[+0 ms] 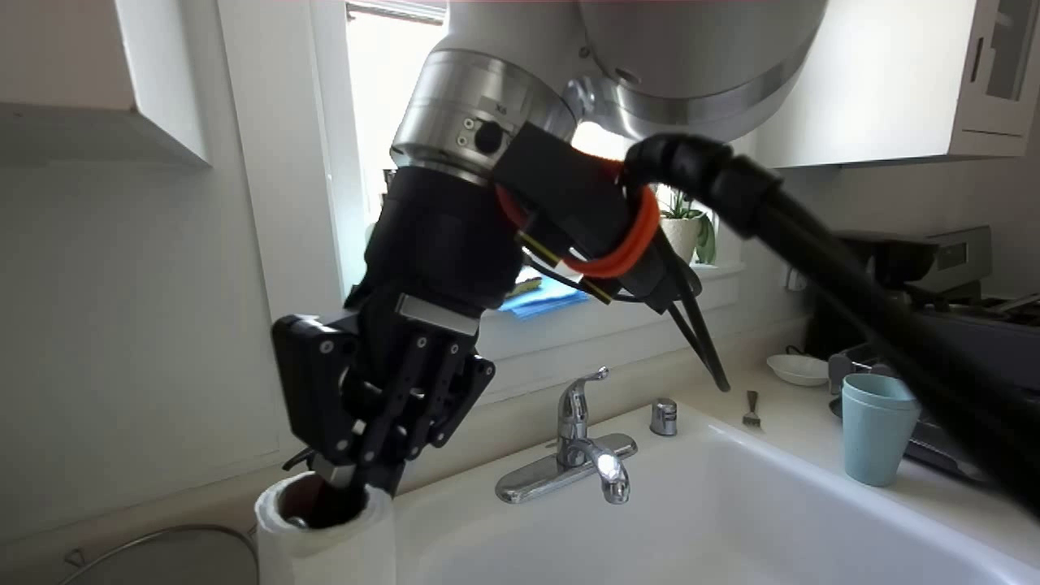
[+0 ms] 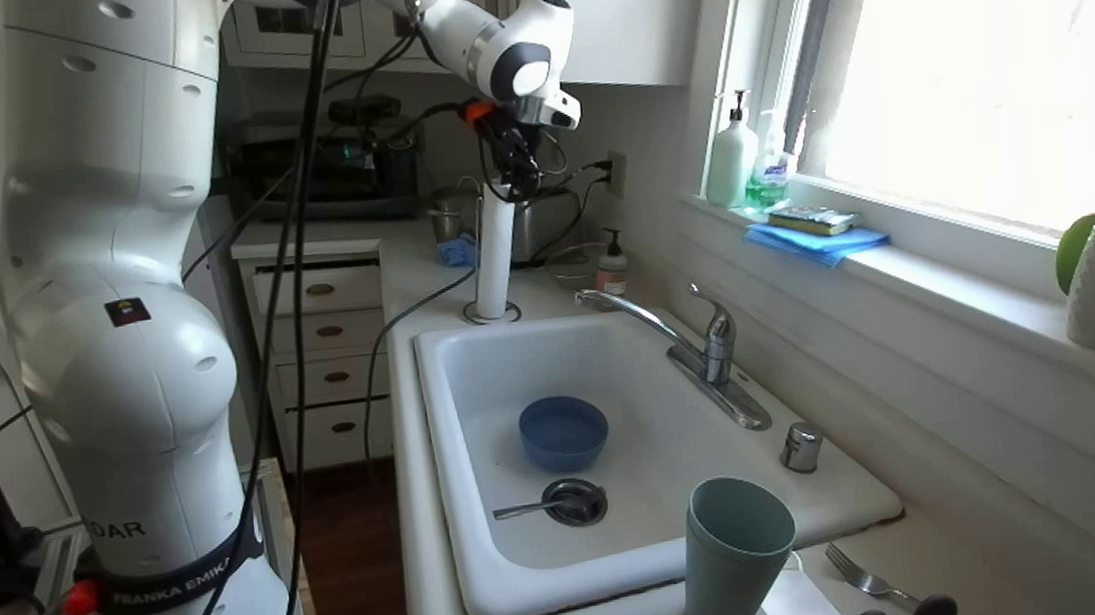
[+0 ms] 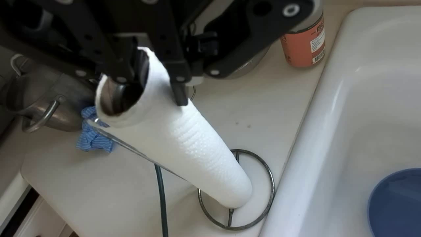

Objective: Take the paper towel roll off its holder and put it on the countertop

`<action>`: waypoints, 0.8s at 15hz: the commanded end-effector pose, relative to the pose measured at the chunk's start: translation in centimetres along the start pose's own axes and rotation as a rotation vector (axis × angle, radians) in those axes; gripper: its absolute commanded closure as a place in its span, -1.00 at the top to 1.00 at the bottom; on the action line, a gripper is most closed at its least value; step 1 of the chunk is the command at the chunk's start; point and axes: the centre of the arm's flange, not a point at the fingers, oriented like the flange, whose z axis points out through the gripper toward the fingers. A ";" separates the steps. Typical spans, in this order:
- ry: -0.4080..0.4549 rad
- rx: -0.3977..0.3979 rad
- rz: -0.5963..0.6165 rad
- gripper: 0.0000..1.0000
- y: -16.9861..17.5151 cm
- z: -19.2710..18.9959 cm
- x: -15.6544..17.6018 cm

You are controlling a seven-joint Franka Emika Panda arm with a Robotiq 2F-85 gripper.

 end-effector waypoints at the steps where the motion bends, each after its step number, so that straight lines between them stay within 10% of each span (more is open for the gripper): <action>1: 0.025 0.014 0.037 -1.00 -0.6 -0.4 1.0; 12: 0.083 0.058 -0.003 -0.99 -2.9 -3.7 1.6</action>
